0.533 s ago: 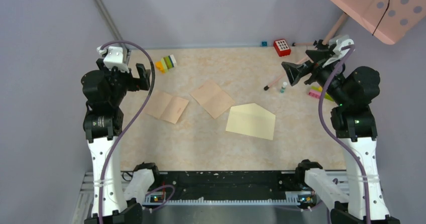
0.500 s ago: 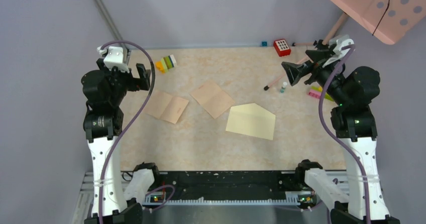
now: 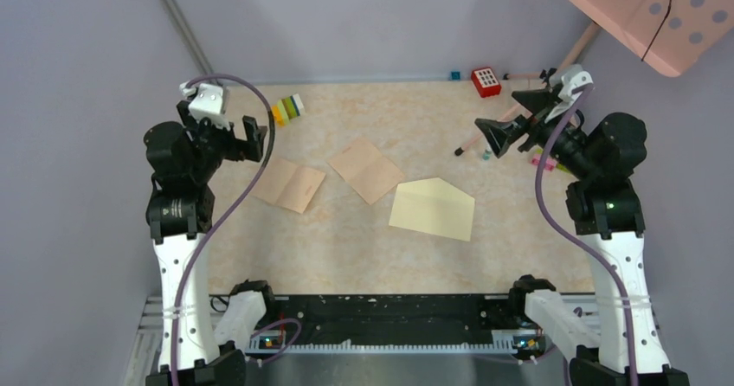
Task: Place the letter into the envelope and seal it
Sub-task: Pick up the letter from the center of the board.
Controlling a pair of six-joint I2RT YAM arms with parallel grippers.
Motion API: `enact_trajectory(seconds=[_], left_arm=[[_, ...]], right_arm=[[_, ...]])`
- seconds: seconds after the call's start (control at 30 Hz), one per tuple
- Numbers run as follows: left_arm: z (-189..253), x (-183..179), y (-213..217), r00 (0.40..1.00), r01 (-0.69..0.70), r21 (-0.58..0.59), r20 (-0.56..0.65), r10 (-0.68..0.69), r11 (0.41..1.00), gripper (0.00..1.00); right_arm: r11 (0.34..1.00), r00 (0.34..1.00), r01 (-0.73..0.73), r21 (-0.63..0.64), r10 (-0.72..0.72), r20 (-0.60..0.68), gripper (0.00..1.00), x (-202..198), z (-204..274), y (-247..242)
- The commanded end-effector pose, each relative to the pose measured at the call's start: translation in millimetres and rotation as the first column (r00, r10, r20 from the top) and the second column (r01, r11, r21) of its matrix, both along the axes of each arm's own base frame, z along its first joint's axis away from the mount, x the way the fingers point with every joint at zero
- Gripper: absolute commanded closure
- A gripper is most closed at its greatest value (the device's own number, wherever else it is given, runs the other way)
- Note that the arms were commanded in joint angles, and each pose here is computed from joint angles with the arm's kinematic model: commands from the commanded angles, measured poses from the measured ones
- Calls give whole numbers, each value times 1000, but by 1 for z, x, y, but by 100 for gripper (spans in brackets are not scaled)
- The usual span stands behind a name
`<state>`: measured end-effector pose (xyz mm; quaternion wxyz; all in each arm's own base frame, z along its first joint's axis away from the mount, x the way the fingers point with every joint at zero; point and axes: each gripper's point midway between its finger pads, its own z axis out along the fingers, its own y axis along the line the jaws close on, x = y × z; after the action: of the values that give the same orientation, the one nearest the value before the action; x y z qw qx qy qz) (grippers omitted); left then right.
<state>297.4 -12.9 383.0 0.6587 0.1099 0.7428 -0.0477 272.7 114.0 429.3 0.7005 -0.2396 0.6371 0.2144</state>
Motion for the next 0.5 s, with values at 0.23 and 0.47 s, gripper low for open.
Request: enact_trajectory(seconds=[0.23, 0.47], left_arm=[[-30, 1, -14, 986, 165, 150, -32, -162, 975, 2], [-83, 0, -8, 975, 196, 223, -144, -166, 955, 2]], right_arm=[[985, 986, -162, -50, 164, 26, 1, -8, -19, 21], [974, 975, -224, -29, 224, 2, 1, -6, -35, 30]])
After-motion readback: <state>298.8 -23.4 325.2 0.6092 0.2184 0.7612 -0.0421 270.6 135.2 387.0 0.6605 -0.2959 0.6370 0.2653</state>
